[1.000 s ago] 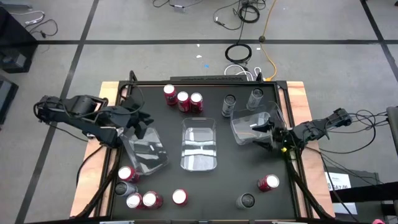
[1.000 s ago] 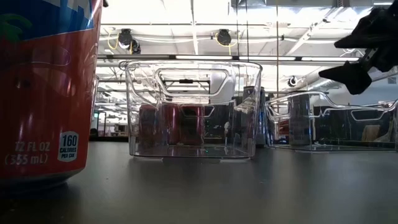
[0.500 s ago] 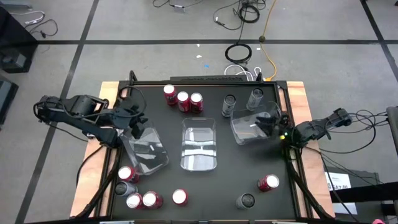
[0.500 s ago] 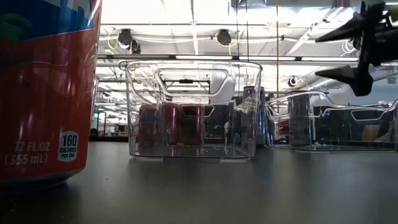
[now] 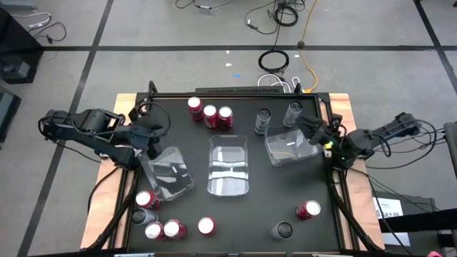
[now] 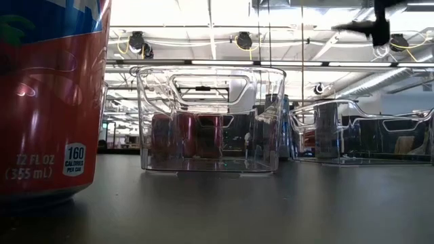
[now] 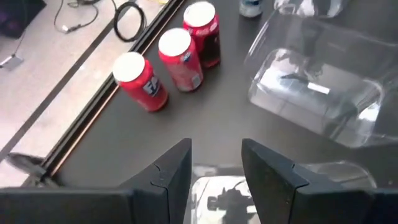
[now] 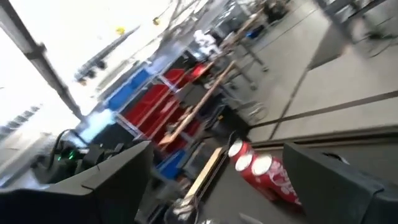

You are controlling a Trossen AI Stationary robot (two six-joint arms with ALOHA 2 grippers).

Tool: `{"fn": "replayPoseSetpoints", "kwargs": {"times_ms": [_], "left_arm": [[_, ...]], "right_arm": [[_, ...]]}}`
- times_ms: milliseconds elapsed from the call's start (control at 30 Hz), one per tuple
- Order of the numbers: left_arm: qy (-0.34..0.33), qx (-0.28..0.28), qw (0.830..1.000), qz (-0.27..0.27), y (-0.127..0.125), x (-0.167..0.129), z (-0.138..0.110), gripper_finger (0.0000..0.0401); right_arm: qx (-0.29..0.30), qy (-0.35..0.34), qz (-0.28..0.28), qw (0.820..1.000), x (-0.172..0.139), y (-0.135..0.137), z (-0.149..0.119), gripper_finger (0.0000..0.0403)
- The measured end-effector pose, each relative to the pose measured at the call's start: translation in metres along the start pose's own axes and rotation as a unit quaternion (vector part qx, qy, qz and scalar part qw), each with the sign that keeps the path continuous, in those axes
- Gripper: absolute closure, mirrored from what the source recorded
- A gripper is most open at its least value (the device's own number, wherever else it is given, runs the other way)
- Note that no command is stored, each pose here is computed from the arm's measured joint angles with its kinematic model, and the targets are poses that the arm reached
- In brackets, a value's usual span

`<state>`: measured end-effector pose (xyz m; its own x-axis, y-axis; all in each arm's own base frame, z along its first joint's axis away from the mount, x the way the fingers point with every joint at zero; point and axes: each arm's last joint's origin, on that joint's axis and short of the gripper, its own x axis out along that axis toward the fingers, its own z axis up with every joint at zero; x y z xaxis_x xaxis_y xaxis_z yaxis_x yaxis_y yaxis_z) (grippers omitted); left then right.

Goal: Sort soda cans
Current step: Move the top right transparent bin beside the center transparent bin

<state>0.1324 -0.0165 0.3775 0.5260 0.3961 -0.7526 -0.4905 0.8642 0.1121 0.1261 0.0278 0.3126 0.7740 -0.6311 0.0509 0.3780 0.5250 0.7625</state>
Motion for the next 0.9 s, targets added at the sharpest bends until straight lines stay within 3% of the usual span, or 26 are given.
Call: {"fn": "replayPoseSetpoints", "kwargs": {"times_ms": [167,300,467,567,667,800,900], "left_arm": [[0.032,0.030,0.999,0.020,0.005,0.000,-0.007,0.0251],[0.045,0.069,0.996,0.026,0.008,-0.002,-0.011,0.0251],[0.027,0.087,0.995,0.029,0.013,-0.006,-0.012,0.0251],[0.008,0.083,0.996,0.042,0.016,-0.009,-0.012,0.0251],[-0.013,0.078,0.996,0.050,0.018,-0.011,-0.011,0.0251],[-0.021,0.081,0.995,0.047,0.019,-0.012,-0.011,0.0251],[-0.024,0.078,0.996,0.046,0.019,-0.013,-0.011,0.0251]], "right_arm": [[-0.034,0.004,-0.042,0.999,0.021,0.062,0.007,0.0051],[-0.011,0.016,-0.067,0.998,0.035,0.100,0.009,0.0051],[0.036,0.043,-0.121,0.991,0.051,0.124,0.004,0.0051],[0.086,0.093,-0.174,0.977,0.059,0.124,-0.002,0.0051],[0.138,0.167,-0.272,0.937,0.067,0.111,-0.019,0.0051],[0.165,0.235,-0.427,0.858,0.070,0.091,-0.048,0.0051],[0.171,0.257,-0.502,0.808,0.068,0.084,-0.063,0.0051]]}}
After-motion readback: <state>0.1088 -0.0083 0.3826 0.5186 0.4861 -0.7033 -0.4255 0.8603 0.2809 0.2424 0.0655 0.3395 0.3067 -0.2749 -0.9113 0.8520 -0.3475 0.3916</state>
